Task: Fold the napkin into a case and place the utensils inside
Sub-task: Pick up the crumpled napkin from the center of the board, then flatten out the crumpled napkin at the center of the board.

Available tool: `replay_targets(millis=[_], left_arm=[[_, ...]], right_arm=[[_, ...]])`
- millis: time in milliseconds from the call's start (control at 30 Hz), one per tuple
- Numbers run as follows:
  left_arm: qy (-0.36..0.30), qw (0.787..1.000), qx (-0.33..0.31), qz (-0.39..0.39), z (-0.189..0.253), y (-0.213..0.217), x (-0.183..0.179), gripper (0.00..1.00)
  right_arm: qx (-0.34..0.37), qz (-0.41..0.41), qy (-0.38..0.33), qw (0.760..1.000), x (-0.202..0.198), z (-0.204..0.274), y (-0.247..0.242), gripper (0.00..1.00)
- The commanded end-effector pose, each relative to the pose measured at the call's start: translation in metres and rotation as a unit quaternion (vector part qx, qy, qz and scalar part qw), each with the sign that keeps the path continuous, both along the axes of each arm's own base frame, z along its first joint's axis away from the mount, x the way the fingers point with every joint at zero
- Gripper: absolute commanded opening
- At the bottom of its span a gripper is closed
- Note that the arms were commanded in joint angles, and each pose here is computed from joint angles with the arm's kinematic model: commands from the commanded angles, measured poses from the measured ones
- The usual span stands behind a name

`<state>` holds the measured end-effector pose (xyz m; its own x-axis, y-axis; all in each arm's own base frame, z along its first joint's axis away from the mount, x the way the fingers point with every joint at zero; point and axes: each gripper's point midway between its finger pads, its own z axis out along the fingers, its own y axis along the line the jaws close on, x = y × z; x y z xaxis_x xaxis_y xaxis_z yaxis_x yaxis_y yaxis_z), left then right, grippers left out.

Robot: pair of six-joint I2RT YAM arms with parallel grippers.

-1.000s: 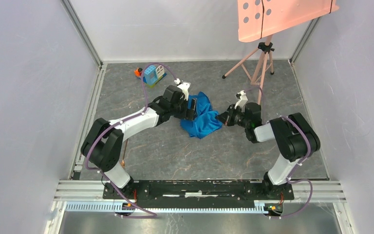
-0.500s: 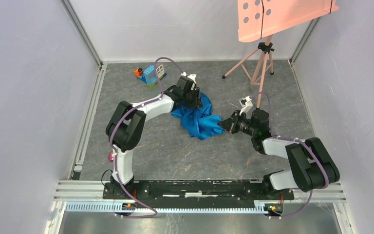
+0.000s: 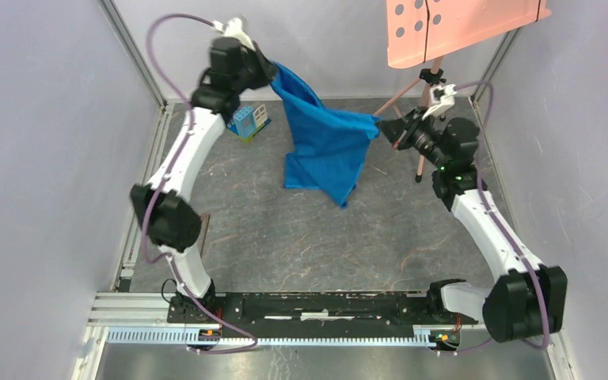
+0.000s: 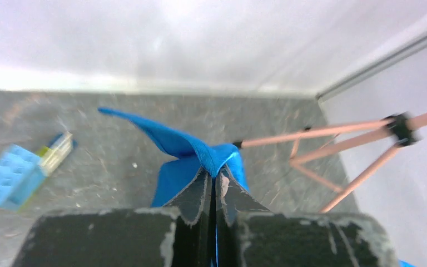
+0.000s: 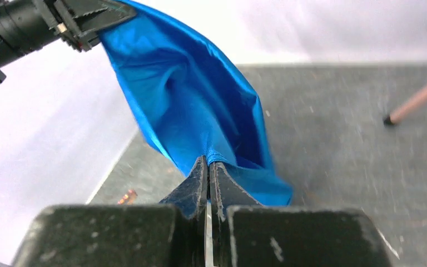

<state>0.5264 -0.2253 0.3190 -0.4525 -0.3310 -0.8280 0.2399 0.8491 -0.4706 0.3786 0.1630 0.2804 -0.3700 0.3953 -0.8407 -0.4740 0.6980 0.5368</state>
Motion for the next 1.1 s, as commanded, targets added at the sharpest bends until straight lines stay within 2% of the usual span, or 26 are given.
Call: replay_targets(millis=[0,100,167,233,367,433,467,500,533,567,600,633,667,733,867,933,1067], left_arm=[[-0.115,0.992,-0.052,-0.009,0.126,0.025,-0.074,0.02],[-0.103,0.992,-0.077,0.003,0.091,0.04,-0.118,0.04],[-0.079,0.992,-0.098,0.031,0.047,0.056,-0.149,0.04],[-0.038,0.992,-0.11,0.054,-0.013,0.073,-0.189,0.04],[0.07,0.976,-0.187,0.083,-0.124,0.087,-0.264,0.05],[0.105,0.964,-0.225,0.1,-0.159,0.093,-0.291,0.19],[0.117,0.958,-0.238,0.108,-0.169,0.097,-0.302,0.22],[0.12,0.955,-0.251,0.105,-0.169,0.096,-0.308,0.29],[0.118,0.955,-0.251,0.103,-0.165,0.099,-0.316,0.39],[0.116,0.958,-0.235,0.118,-0.163,0.107,-0.322,0.52],[0.099,0.963,-0.219,0.126,-0.149,0.115,-0.325,0.57],[0.083,0.968,-0.194,0.134,-0.141,0.123,-0.326,0.61],[0.067,0.971,-0.179,0.143,-0.127,0.13,-0.326,0.66],[0.054,0.979,-0.136,0.138,-0.113,0.133,-0.318,0.7],[0.077,0.991,-0.107,0.035,-0.109,0.088,-0.282,0.82],[0.097,0.992,-0.085,-0.008,-0.117,0.066,-0.259,0.85],[0.116,0.989,0.013,-0.089,-0.14,0.019,-0.213,0.88]], right_arm=[[0.031,0.013,-0.032,0.999,-0.023,0.051,0.003,0.0],[0.036,0.028,-0.014,0.999,-0.049,0.026,0.003,0.0],[0.022,0.041,0.016,0.999,-0.071,-0.01,0.003,0.0],[0.002,0.053,0.06,0.997,-0.096,-0.053,0.001,0.0],[-0.025,0.076,0.165,0.983,-0.16,-0.152,-0.003,0.0],[-0.017,0.094,0.205,0.974,-0.188,-0.184,0.0,0.0],[-0.023,0.091,0.22,0.971,-0.196,-0.196,-0.003,0.0],[-0.039,0.074,0.226,0.971,-0.198,-0.203,-0.009,0.01],[-0.053,0.054,0.223,0.972,-0.196,-0.205,-0.016,0.09],[-0.077,0.028,0.211,0.974,-0.189,-0.204,-0.026,0.25],[-0.097,0.005,0.205,0.974,-0.183,-0.201,-0.034,0.41],[-0.114,-0.011,0.197,0.974,-0.177,-0.197,-0.041,0.49],[-0.128,-0.019,0.185,0.974,-0.17,-0.192,-0.044,0.56],[-0.141,-0.035,0.168,0.975,-0.153,-0.184,-0.048,0.65],[-0.147,-0.036,0.136,0.979,-0.116,-0.173,-0.042,0.73],[-0.138,-0.026,0.134,0.981,-0.096,-0.171,-0.033,0.74],[-0.106,0.035,0.152,0.982,-0.075,-0.179,-0.005,0.73]])
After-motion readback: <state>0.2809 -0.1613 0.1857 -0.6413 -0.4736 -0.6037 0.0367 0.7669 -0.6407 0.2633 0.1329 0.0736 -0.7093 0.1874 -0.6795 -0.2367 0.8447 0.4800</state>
